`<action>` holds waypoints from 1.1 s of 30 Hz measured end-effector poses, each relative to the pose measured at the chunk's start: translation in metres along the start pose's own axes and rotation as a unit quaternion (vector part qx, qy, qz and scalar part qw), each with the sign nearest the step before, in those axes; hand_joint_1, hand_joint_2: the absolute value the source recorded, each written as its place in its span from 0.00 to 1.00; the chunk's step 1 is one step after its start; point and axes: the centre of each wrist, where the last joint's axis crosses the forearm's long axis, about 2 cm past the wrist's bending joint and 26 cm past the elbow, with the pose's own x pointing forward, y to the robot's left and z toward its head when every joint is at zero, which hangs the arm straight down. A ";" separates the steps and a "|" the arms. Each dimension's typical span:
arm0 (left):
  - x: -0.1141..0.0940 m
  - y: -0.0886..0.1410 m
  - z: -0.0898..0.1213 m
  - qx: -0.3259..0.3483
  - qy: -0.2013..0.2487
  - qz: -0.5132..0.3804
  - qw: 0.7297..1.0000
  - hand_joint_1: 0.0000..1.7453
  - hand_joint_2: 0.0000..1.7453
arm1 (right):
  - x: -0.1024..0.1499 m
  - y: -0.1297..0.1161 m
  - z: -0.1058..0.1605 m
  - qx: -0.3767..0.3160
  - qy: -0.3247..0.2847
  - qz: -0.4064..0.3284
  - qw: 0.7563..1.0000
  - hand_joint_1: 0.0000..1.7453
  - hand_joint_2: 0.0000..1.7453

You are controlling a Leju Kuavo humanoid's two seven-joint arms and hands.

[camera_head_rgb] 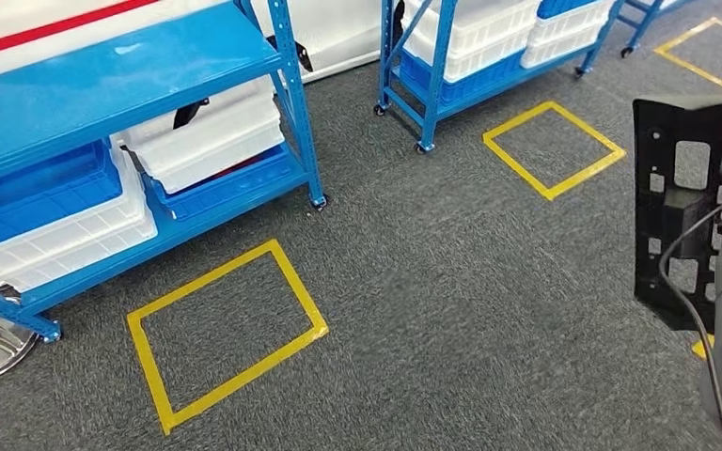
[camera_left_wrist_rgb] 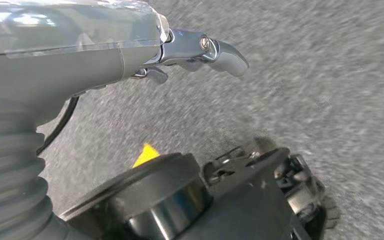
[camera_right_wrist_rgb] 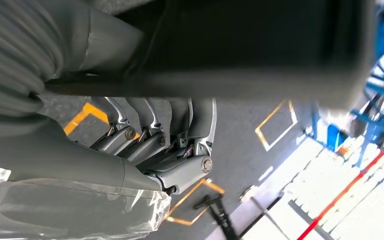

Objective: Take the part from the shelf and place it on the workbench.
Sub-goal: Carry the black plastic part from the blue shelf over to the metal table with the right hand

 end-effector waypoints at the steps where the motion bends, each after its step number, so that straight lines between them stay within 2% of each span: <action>1: 0.001 0.000 0.000 0.001 0.000 -0.002 1.000 0.00 1.00 | 0.000 0.001 0.000 0.000 0.000 0.000 1.000 1.00 1.00; 33: 0.001 0.001 -0.001 -0.002 0.020 -0.001 1.000 0.00 1.00 | 0.003 0.018 0.003 0.001 0.019 -0.011 1.000 1.00 1.00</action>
